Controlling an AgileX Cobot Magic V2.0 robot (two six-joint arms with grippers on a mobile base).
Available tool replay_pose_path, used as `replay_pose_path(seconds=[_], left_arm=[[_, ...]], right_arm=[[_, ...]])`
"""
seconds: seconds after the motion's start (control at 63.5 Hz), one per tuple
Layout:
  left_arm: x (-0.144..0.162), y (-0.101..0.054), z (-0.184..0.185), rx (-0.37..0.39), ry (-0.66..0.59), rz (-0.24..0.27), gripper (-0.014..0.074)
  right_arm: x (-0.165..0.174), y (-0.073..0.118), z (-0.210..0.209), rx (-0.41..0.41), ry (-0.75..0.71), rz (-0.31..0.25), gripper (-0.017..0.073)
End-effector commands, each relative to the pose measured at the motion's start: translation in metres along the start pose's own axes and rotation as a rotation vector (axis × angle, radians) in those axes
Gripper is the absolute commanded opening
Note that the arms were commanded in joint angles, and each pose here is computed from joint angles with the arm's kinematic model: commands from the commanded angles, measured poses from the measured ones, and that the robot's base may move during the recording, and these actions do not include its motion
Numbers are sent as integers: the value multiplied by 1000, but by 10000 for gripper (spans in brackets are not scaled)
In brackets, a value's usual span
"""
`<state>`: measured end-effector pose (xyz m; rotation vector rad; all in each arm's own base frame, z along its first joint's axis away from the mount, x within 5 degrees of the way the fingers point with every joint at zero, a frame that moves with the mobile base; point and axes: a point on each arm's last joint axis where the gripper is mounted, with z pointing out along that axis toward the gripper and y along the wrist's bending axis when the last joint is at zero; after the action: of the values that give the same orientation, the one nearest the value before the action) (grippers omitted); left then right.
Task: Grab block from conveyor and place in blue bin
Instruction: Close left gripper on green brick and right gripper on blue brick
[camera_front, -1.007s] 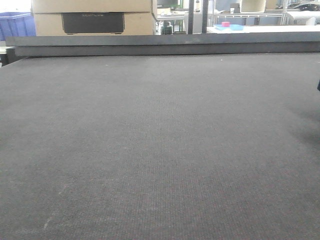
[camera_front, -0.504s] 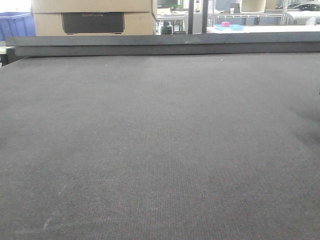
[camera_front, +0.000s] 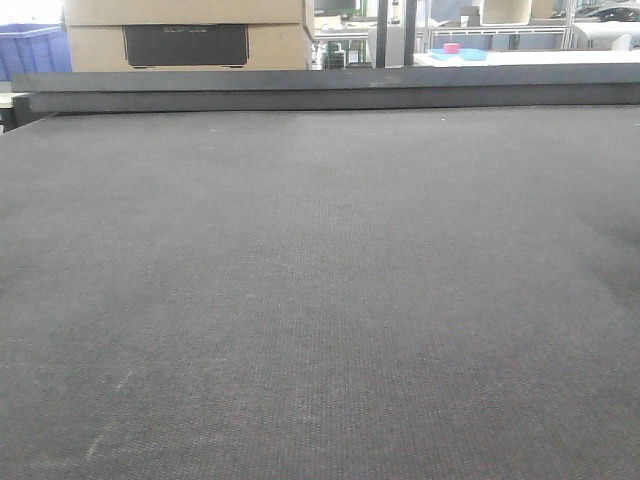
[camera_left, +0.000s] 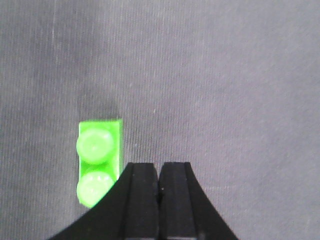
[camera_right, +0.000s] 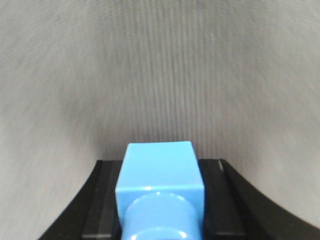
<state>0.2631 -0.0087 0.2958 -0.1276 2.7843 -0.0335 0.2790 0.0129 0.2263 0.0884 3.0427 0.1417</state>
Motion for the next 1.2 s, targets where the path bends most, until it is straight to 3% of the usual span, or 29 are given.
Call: replay_pose_path(seconds=[0.0,0.173,0.346,0.472,0.63,0.803,0.881,1.086,1.181], left_arm=[[-1,0,9,-25,34,9,-111],[-4,3,27,-68,88,33,-111],[-6,3,37,-71,115,34,-111],[-5,10,36,-97,132,32,-111],[-4,26,36,-112,160,-20,-111],[-3,27,36,-92,167,13,-104],[-3,26,36,-83,166,24,-47],[-5,26,36,-75,152,27,248],[-5,26,41,-76,162,28,342]], right_arm=[[5,1,-31,0,-91,-11,-167],[16,4,-81,-10,-331,-44,-167],[17,5,-99,-17,-484,-48,-167],[18,5,-99,-19,-464,-48,-167],[19,5,-98,-20,-457,-47,-167],[19,5,-98,-20,-457,-47,-167],[19,5,-98,-20,-457,-47,-167],[18,5,-97,-20,-452,-46,-167],[17,5,-95,-21,-446,-45,-167]])
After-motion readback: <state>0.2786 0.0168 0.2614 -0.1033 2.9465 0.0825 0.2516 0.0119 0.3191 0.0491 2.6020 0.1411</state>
